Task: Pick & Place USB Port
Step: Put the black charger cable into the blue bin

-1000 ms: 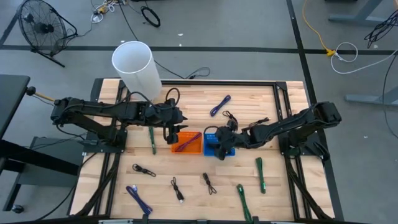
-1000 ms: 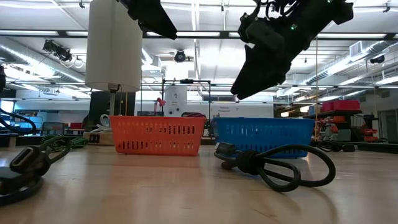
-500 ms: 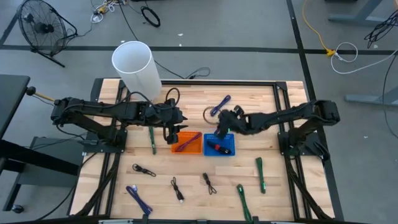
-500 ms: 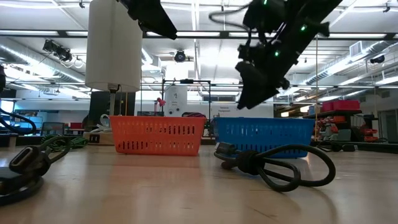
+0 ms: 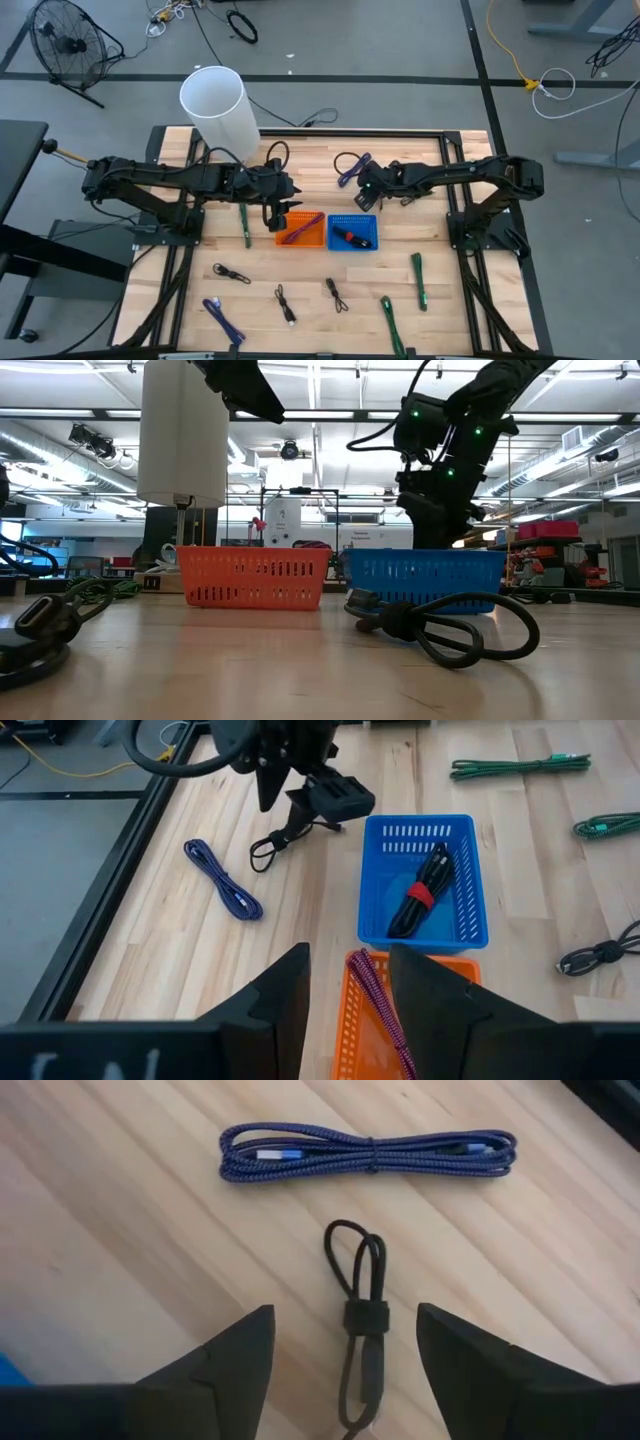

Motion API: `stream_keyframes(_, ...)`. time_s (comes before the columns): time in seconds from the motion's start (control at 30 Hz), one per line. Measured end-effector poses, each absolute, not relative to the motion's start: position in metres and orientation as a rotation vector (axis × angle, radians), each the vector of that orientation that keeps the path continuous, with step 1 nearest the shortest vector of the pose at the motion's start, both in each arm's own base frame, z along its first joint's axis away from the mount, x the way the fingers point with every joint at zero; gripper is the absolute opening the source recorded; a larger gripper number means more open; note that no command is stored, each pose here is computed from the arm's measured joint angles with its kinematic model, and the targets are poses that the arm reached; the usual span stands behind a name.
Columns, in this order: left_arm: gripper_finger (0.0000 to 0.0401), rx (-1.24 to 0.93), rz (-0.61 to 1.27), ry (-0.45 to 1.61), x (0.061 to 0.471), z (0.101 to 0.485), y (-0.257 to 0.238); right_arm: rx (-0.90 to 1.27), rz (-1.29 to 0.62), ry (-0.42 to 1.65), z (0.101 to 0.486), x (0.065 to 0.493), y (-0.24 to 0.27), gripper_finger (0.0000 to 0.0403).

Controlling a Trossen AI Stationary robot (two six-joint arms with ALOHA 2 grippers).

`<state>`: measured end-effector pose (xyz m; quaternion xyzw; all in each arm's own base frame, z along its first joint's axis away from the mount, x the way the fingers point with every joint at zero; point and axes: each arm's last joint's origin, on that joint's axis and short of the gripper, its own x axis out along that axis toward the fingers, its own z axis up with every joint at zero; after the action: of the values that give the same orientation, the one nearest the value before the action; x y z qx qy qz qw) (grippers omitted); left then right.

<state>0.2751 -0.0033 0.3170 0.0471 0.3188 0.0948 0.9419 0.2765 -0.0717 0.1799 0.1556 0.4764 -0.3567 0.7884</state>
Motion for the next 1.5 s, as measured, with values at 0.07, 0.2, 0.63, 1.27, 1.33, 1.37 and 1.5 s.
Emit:
stream_keyframes(0.07,0.0142,0.096,0.193,0.650,0.275,0.317,-0.003,0.328,-0.779,1.030,0.179,0.276,-0.072,0.0250)
stream_keyframes(0.2,0.0142,0.096,0.193,0.651,0.275,0.317,-0.003,0.307,-0.805,1.057,0.171,0.278,-0.073,0.0254)
stream_keyframes(0.63,0.0142,0.095,0.194,0.654,0.275,0.317,-0.003,0.249,-0.848,1.183,0.136,0.281,-0.093,0.0253)
stream_keyframes(1.27,0.0142,0.094,0.193,0.656,0.275,0.316,-0.003,0.302,-0.776,1.235,0.134,0.276,-0.103,0.0010)
stream_keyframes(1.33,0.0142,0.094,0.193,0.656,0.275,0.316,-0.003,0.301,-0.775,1.235,0.149,0.274,-0.102,0.0010)
stream_keyframes(1.37,0.0142,0.094,0.194,0.656,0.275,0.316,-0.003,0.301,-0.775,1.219,0.160,0.274,-0.102,0.0010)
stream_keyframes(1.5,0.0142,0.093,0.194,0.656,0.275,0.316,-0.003,0.346,-0.718,1.180,0.194,0.271,-0.091,0.0010)
